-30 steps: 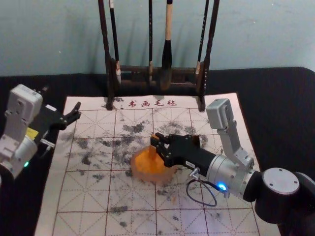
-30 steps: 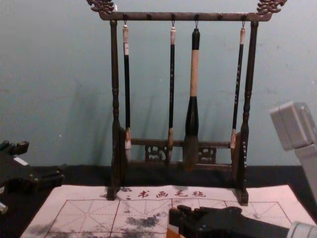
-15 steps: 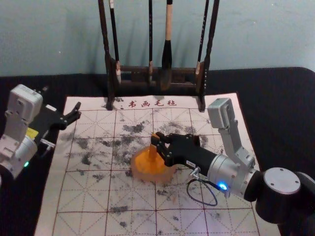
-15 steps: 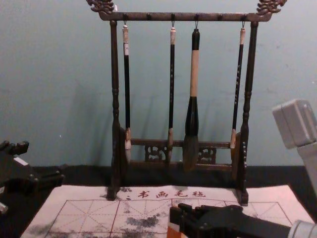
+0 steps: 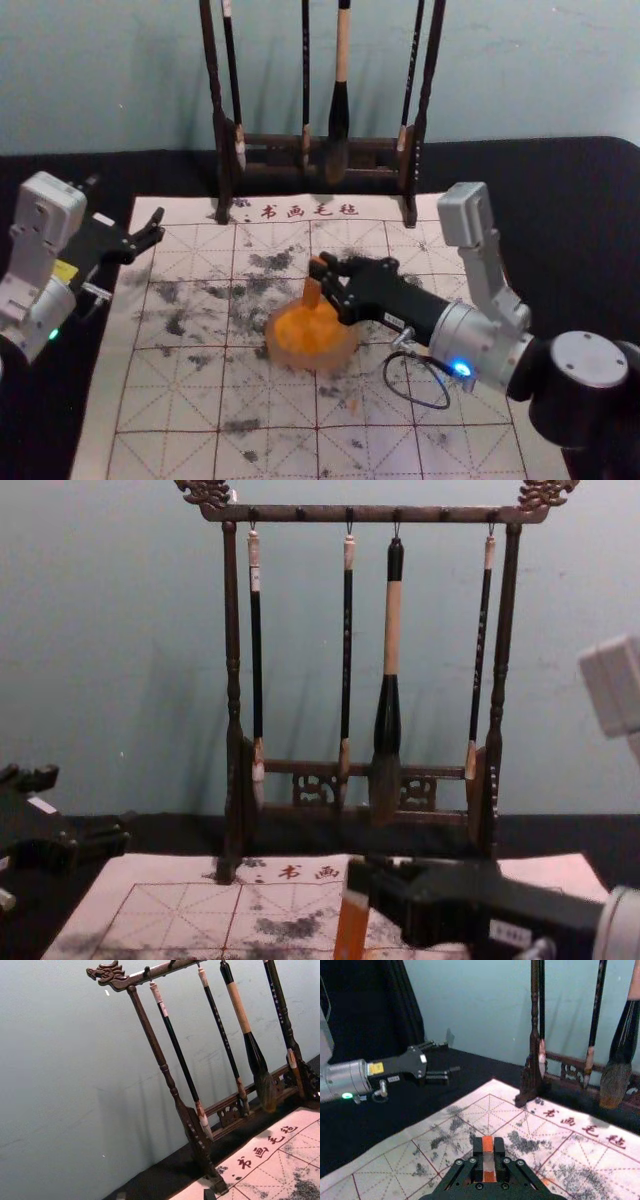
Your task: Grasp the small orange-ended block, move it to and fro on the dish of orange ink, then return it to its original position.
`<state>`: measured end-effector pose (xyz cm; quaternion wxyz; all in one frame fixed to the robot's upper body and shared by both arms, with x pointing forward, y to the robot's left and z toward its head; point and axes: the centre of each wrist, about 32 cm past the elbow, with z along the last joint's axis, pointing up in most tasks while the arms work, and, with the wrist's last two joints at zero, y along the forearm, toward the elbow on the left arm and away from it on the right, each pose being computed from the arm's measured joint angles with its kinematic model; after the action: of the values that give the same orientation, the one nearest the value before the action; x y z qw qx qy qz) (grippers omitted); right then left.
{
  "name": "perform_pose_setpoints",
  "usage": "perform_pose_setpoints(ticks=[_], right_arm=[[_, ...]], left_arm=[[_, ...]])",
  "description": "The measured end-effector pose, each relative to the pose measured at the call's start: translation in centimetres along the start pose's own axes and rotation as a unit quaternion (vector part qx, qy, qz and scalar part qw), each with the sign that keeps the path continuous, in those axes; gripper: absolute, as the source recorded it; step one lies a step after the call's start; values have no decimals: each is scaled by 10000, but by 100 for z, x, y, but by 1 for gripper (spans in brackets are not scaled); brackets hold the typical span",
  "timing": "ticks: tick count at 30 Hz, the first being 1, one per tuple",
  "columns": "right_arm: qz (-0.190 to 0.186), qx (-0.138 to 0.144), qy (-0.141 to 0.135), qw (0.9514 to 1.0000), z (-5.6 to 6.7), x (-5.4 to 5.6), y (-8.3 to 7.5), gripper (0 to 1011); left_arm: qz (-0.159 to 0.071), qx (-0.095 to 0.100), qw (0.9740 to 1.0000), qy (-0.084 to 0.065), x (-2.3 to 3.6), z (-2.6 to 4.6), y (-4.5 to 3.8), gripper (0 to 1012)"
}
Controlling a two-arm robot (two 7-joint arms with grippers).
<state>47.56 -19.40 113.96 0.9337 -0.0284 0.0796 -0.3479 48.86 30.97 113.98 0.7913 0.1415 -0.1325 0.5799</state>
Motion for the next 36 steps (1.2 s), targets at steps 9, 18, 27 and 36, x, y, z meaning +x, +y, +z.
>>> perform_pose_setpoints(ticks=[9,18,27,36], right_arm=[[-155,170,19,9997,273,-46,-150,126],[-478,304,130,9983,413,-71,-359,126],[-941,304,58,9951,380,-58,-518,126],[-1294,256,-228,9910,240,-85,-542,126]], left_arm=[[0,0,10000,0,0,0,0,1001],[0,0,10000,0,0,0,0,1001],[0,0,10000,0,0,0,0,1001],[0,0,10000,0,0,0,0,1001]])
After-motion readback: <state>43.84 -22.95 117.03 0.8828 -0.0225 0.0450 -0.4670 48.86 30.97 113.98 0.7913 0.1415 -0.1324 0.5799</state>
